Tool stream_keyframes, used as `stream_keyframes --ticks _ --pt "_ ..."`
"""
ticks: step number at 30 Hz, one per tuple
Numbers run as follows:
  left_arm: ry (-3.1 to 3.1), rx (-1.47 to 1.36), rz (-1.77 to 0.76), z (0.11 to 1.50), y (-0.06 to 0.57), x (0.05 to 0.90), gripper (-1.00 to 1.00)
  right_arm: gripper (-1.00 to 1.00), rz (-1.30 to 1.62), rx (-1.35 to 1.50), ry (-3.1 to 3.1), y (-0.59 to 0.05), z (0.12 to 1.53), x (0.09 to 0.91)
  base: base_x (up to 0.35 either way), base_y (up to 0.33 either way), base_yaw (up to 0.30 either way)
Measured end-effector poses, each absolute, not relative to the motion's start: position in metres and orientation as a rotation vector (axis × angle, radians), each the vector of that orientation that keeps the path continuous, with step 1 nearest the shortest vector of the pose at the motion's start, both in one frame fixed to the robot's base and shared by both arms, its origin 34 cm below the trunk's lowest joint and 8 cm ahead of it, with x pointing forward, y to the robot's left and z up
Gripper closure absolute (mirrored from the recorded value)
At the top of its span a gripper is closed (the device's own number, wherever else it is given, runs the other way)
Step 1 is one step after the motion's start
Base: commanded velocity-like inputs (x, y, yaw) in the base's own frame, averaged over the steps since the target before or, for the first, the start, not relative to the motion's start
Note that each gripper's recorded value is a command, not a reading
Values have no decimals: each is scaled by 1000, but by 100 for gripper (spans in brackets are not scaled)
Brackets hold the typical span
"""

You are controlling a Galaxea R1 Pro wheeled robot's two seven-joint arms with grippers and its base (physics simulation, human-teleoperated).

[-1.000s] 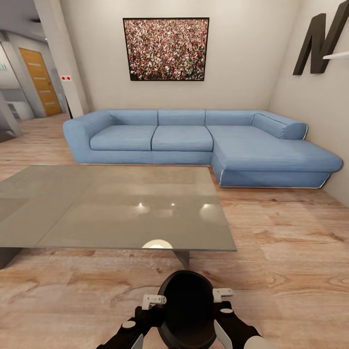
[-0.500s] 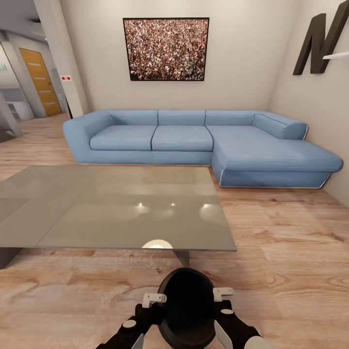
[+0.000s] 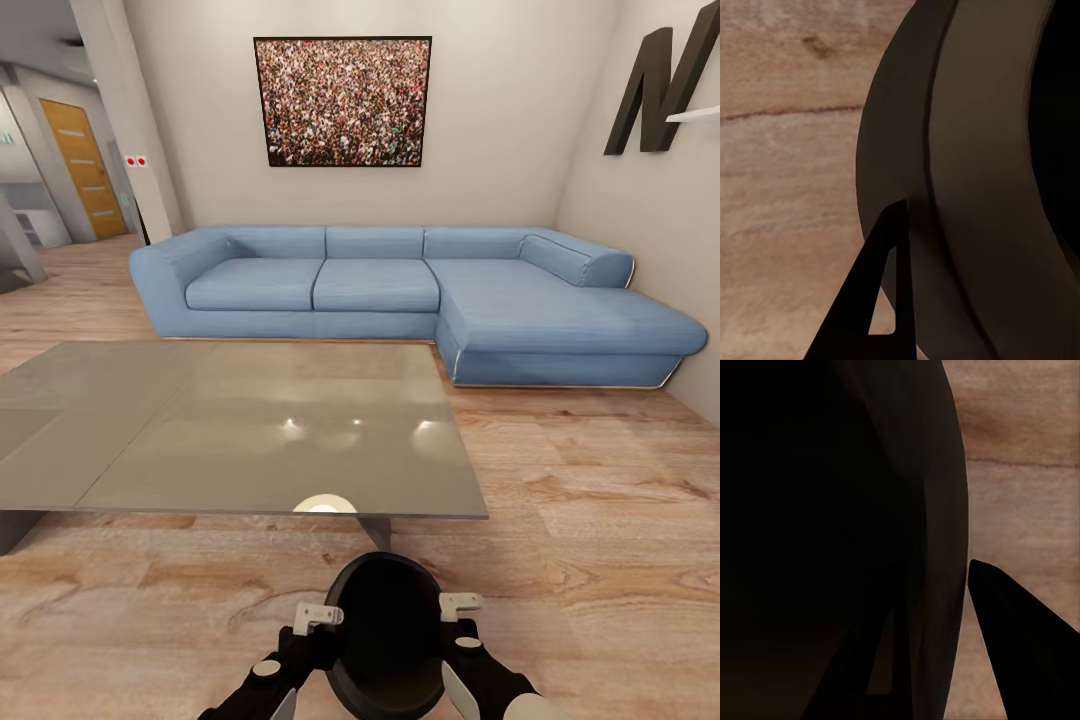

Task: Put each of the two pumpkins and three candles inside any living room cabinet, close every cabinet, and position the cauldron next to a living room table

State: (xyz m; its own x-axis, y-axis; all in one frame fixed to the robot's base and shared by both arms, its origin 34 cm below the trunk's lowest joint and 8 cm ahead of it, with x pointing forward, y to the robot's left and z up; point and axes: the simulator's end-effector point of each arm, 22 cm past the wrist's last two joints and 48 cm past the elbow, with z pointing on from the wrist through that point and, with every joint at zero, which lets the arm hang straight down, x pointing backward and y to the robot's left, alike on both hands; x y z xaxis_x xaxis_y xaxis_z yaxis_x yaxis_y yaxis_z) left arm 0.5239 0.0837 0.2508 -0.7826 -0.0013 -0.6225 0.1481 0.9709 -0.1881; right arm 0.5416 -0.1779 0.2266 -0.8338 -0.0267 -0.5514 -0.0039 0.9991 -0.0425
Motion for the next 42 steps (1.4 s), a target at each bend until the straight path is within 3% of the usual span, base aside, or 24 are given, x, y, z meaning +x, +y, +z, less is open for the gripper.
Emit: stream_keyframes --ticks 42 --pt "2470 102 -299 242 84 520 100 100 -52 -22 2572 -178 218 537 28 0 0"
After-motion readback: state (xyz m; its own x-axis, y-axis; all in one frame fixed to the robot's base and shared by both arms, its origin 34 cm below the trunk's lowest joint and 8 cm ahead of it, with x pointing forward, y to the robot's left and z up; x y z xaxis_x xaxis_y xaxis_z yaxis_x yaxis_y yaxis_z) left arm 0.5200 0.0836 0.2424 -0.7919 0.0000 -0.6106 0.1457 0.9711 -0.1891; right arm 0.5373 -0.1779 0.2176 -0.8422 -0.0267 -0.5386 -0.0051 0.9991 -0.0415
